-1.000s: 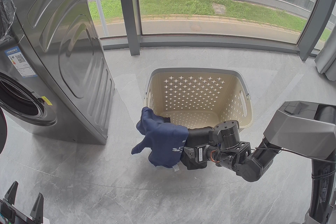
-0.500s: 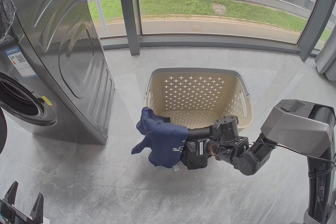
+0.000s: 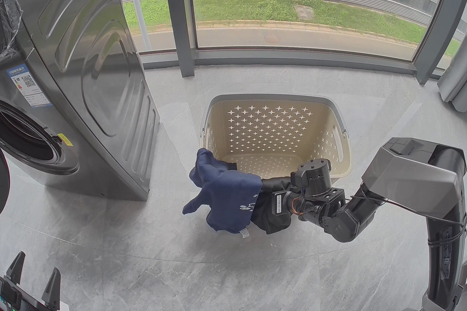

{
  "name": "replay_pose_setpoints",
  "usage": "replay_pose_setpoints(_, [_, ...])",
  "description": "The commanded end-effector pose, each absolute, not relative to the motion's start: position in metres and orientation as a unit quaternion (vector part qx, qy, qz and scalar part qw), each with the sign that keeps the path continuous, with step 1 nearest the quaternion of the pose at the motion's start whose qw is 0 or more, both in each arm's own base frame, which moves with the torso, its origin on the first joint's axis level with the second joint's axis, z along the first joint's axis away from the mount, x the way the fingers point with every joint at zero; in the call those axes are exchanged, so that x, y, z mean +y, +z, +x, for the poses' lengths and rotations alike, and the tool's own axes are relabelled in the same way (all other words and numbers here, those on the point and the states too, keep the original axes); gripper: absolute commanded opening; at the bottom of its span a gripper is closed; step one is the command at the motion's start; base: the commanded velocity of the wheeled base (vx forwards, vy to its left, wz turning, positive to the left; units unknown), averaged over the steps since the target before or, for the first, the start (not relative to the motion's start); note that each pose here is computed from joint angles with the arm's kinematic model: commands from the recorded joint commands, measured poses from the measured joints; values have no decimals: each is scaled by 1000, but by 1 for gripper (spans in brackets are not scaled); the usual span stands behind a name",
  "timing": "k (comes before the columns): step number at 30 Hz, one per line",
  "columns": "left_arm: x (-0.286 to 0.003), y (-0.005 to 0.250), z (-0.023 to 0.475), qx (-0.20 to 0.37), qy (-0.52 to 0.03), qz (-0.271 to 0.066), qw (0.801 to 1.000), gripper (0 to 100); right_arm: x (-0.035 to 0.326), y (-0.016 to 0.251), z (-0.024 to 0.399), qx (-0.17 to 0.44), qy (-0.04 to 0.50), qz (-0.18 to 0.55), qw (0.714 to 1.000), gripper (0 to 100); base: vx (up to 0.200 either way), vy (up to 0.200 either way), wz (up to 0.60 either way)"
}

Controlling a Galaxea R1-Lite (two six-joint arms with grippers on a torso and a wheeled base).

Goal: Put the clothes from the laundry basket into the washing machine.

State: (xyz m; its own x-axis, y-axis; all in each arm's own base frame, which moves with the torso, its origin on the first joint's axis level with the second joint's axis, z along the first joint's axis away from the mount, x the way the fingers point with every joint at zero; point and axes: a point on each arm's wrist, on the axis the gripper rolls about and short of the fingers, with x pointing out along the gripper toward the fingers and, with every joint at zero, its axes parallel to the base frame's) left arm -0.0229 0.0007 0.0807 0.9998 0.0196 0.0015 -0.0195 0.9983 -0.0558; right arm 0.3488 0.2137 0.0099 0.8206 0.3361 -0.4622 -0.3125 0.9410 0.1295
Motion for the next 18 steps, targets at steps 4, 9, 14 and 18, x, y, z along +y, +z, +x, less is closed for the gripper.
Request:
replay_pose_setpoints(4, [1,76,-23,-1,10,-28,1000,100,212,25,341,238,175,27,955,0,0,0,0])
replay_pose_setpoints(9, [1,76,-23,-1,10,-28,1000,100,204,58,323,215,182,35,959,0,0,0,0])
replay_pose_setpoints(14, [1,76,-23,-1,10,-28,1000,100,177,120,281,162,192,52,967,0,0,0,0])
replay_pose_setpoints(18, [1,76,-23,-1,10,-28,1000,100,154,163,243,114,204,59,971,0,0,0,0])
